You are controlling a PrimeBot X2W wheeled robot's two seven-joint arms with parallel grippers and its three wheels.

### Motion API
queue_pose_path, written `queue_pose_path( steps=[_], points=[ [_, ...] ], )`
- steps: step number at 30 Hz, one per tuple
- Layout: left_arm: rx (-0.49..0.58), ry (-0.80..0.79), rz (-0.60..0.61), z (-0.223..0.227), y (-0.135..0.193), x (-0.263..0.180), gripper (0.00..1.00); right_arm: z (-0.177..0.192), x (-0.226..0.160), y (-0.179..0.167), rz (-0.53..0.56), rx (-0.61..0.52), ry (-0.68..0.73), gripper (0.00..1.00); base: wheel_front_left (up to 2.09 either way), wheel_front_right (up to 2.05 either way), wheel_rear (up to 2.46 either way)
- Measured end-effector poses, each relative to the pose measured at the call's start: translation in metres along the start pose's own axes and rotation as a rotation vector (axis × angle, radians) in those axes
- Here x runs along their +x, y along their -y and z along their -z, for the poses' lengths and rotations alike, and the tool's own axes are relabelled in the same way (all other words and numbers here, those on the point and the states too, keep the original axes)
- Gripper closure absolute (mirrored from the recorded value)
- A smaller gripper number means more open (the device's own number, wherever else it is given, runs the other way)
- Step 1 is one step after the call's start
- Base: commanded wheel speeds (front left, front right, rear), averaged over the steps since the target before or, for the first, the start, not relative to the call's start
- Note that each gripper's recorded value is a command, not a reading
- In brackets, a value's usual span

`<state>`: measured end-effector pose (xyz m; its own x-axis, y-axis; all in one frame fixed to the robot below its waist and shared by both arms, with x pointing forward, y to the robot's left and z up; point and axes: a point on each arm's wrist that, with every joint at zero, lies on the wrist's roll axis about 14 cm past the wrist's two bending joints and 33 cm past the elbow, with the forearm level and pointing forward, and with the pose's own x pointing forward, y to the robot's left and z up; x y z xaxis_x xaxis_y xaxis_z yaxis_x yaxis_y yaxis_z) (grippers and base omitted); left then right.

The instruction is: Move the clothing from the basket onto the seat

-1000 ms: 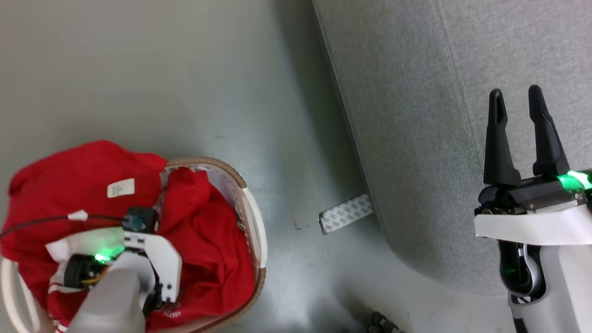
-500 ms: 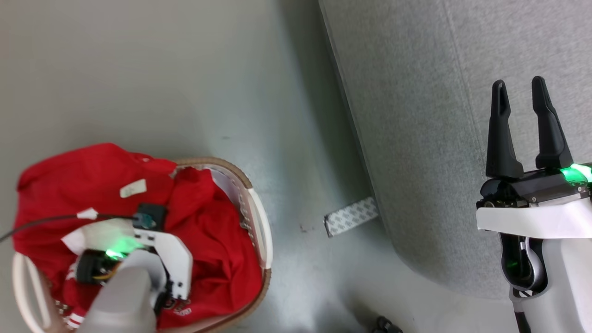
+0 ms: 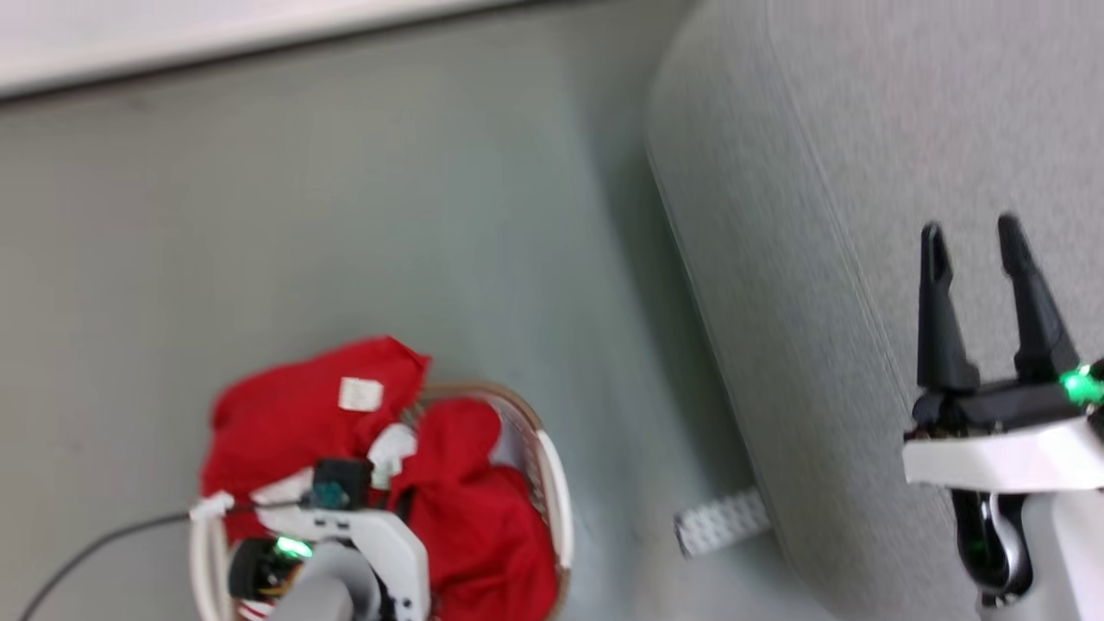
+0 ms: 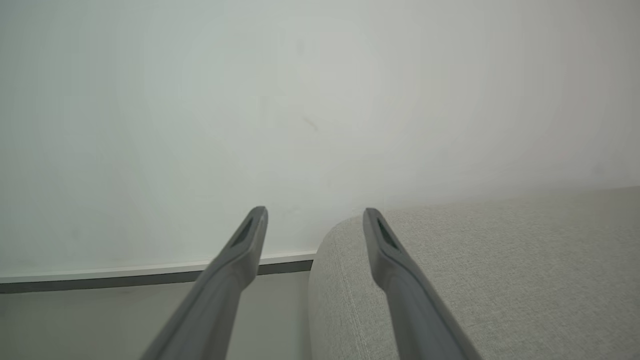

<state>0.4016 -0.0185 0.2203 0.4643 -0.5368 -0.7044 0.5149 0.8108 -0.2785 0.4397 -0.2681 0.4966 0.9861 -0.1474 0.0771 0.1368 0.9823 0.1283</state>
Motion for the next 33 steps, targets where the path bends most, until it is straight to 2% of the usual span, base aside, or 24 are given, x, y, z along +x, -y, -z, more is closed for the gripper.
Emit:
queue_pose_path(
  steps=[9, 15, 16, 33],
  points=[
    [-0.001, 0.274, -0.021, -0.065, 0.017, -0.067, 1.0, -0.033, -0.026, -0.03, -0.089, 0.062, 0.072, 0.0, 0.0, 0.0, 0.0],
    [0.017, 0.526, -0.036, -0.125, 0.025, -0.126, 1.0, -0.051, -0.038, -0.062, -0.182, 0.104, 0.118, 0.0, 0.0, 0.0, 0.0],
    [0.017, 0.526, -0.036, -0.125, 0.025, -0.126, 1.0, -0.051, -0.038, -0.062, -0.182, 0.104, 0.118, 0.0, 0.0, 0.0, 0.0],
    [0.206, 1.049, -0.051, -0.244, 0.056, -0.282, 1.0, -0.079, -0.063, -0.129, -0.371, 0.163, 0.184, 0.0, 0.0, 0.0, 0.0]
  ],
)
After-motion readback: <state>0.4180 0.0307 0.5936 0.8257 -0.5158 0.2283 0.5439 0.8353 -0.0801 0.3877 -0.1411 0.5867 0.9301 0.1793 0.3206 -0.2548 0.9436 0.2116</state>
